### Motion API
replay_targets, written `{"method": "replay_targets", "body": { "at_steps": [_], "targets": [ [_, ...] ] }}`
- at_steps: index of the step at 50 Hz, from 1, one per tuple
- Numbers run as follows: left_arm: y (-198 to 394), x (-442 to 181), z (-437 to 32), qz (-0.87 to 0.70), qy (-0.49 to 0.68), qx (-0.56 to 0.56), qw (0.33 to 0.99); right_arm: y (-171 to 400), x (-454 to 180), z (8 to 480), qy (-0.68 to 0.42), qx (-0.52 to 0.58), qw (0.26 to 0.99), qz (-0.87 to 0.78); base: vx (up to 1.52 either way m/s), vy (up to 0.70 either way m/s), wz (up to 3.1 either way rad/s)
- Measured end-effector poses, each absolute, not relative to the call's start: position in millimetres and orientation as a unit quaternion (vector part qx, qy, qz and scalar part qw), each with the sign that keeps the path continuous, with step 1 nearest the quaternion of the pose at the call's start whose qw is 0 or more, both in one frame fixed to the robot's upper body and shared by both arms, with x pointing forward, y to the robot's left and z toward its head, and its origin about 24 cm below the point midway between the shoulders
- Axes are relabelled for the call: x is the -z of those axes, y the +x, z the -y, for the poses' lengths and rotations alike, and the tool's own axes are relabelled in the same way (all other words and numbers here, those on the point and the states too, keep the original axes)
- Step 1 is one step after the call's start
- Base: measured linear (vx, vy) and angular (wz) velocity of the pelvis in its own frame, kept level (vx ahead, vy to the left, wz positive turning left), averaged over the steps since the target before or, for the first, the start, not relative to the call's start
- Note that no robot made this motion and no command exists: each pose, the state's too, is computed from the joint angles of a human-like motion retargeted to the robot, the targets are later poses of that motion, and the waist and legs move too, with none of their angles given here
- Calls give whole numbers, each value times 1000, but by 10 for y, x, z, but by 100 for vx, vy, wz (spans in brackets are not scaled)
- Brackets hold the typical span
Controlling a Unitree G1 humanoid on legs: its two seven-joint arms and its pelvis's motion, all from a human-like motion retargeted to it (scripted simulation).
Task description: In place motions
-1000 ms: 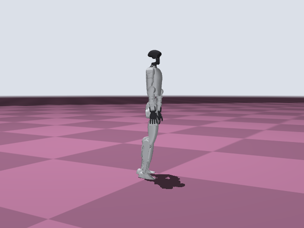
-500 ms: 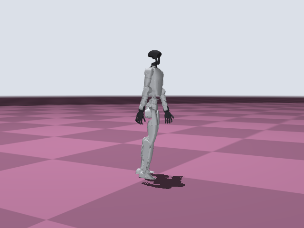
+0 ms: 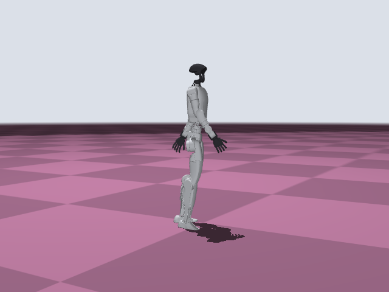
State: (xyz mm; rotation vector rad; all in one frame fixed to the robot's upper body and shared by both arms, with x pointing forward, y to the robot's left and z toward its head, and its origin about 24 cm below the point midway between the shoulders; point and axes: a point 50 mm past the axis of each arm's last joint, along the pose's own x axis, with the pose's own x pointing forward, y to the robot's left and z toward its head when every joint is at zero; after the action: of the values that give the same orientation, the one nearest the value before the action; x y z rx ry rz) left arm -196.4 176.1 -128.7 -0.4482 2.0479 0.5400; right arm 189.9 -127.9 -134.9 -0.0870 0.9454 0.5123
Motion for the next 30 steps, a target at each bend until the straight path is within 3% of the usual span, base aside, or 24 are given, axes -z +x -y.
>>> {"method": "replay_targets", "body": {
  "at_steps": [7, 17, 23, 30],
  "targets": [
    [-805, 1689, -1732, -805, -116, -85, 576, 668, 1754, 1690, -18, -155, 755, -636, 0, -14, 22],
    [1430, 1591, -1293, -558, -82, 91, 820, -1348, 1505, 2039, 37, 35, 534, -844, 4, -15, -6],
    [2011, 1314, -1216, -451, -49, 117, 884, -1672, 1380, 2040, 53, 82, 503, -859, 5, -13, 1],
    [1702, 1472, -1278, -497, -18, 132, 858, -1347, 1503, 2065, 50, 89, 532, -841, 1, 2, 0]
  ]
}}
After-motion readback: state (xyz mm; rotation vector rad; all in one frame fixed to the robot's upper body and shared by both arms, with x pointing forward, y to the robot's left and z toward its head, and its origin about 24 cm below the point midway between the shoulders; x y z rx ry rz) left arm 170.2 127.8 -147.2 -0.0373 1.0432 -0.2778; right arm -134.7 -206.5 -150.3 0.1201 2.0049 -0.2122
